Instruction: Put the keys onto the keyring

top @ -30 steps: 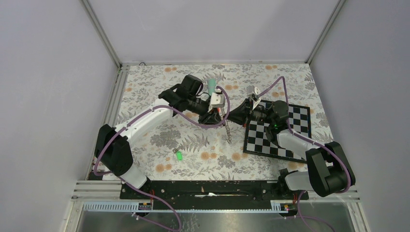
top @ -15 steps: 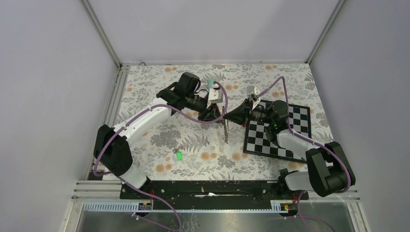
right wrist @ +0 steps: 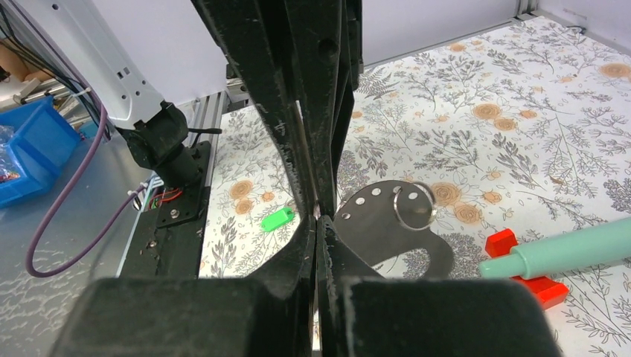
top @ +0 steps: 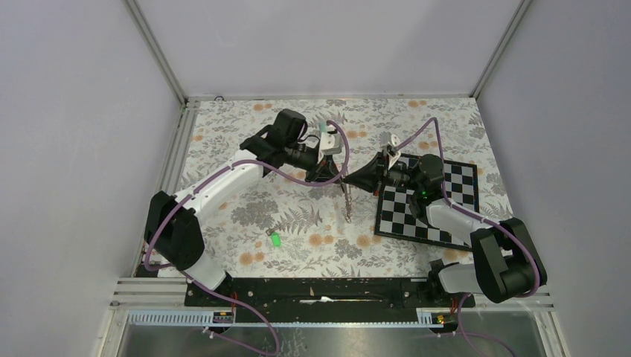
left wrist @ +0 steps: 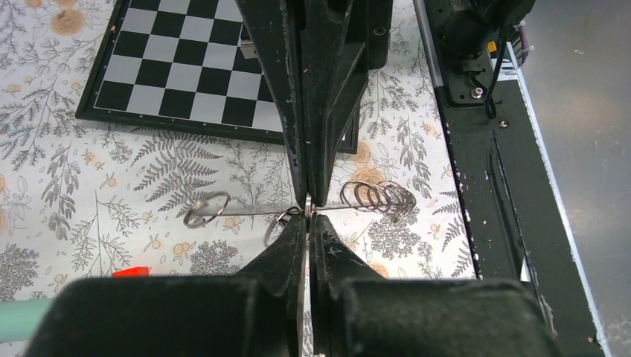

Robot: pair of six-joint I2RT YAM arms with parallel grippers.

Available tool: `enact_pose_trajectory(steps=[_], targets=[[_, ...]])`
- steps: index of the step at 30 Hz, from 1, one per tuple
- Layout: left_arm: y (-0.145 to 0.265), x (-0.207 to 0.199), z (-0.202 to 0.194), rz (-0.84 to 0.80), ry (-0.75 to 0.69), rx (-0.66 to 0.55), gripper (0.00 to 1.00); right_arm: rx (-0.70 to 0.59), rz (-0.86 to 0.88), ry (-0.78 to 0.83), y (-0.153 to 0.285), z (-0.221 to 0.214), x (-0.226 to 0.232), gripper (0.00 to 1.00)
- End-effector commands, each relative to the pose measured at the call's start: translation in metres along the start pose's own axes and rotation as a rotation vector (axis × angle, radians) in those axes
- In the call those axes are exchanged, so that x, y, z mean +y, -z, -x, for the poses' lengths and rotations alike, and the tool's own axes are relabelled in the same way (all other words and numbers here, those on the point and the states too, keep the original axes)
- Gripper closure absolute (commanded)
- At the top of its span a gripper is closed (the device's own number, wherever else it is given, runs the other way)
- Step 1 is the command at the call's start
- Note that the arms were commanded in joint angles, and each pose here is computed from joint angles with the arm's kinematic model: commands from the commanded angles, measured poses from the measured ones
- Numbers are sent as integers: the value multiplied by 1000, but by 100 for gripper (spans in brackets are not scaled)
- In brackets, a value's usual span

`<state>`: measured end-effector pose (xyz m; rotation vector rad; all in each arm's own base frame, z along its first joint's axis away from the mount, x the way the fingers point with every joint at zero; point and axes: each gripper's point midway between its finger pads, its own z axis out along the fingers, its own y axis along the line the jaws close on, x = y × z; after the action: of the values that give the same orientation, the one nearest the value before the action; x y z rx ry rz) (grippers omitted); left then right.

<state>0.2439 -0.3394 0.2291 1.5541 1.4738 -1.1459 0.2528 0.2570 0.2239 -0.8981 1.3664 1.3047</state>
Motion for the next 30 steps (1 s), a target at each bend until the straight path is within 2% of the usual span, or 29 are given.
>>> enact_pose_trajectory(steps=[1, 4, 9, 13, 14, 24, 30], targets=[[2, -2, 18, -26, -51, -48, 100, -39, -2, 89, -2, 20, -3, 100], [7, 2, 14, 12, -62, -4, 100, -33, -9, 115, 1, 19, -5, 99], [21, 13, 6, 114, -108, 104, 100, 9, -17, 153, 7, 11, -8, 71], [28, 21, 2, 191, -199, 210, 100, 34, -1, 173, 9, 9, -6, 49], [30, 22, 2, 201, -217, 228, 100, 38, 4, 174, 9, 8, -5, 47], [27, 24, 7, 284, -402, 401, 100, 3, 20, 159, 6, 13, -3, 47], [14, 15, 14, 270, -457, 416, 100, 1, 45, 160, 1, 9, 2, 47]])
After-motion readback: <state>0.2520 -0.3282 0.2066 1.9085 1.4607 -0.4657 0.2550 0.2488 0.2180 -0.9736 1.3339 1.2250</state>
